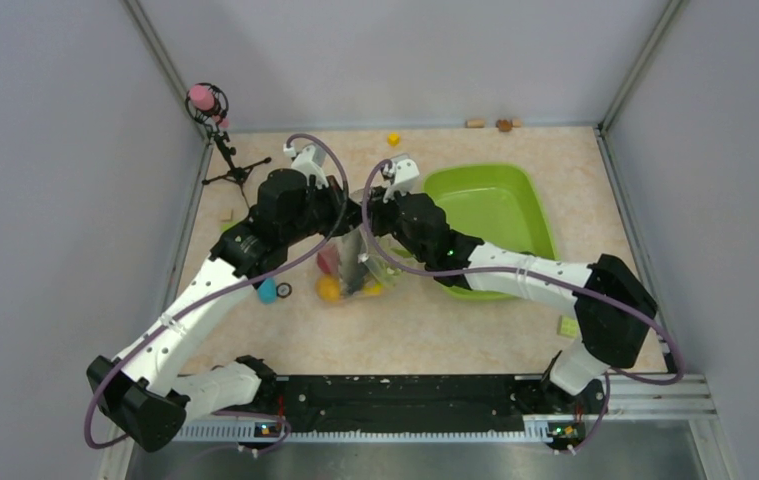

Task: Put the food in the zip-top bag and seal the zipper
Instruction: Place the fake vegetable in the zipper food storage bag.

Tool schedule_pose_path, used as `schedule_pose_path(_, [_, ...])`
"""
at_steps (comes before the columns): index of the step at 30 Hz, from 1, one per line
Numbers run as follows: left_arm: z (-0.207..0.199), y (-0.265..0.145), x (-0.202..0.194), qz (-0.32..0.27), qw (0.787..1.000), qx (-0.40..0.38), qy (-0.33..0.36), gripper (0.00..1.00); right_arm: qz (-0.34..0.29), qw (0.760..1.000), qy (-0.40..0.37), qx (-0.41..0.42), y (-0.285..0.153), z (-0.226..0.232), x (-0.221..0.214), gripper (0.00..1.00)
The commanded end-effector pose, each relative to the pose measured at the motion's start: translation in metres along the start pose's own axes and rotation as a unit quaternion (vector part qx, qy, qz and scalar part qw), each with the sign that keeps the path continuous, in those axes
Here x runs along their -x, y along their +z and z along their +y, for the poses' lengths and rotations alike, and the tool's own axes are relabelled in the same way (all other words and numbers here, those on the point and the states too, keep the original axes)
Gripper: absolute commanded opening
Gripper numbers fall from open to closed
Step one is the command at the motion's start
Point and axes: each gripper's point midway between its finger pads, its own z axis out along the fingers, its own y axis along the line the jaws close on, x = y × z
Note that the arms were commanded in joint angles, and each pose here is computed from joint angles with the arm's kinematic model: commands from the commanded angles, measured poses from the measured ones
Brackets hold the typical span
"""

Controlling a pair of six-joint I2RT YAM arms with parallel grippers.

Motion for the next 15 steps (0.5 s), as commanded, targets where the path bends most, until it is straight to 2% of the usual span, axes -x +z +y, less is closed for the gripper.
schedule_pose_path(1, [-0.030, -0.014, 0.041, -0.080, 0.996, -0.043, 0.012, 0.00, 0.028, 1.000, 0.001, -0.005, -0.026, 0.001, 0.013, 0.31])
schedule_pose_path(7, [-0.025, -0.018, 0.044, -0.093, 0.995, -0.031, 0.016, 0.00, -0.015, 0.999, 0.024, 0.030, -0.069, 0.008, 0.063, 0.60])
schedule_pose_path(9, [-0.020, -0.019, 0.044, -0.099, 0.995, -0.022, 0.016, 0.00, -0.039, 0.998, 0.041, 0.040, -0.083, 0.008, 0.075, 0.73])
schedule_pose_path(12, [-0.017, -0.020, 0.044, -0.101, 0.995, -0.018, 0.019, 0.00, -0.058, 0.997, 0.047, 0.032, -0.101, 0.001, 0.092, 0.88])
schedule_pose_path(15, [-0.015, -0.019, 0.042, -0.103, 0.994, -0.017, 0.024, 0.00, -0.057, 0.998, 0.039, 0.003, -0.112, -0.013, 0.103, 0.98])
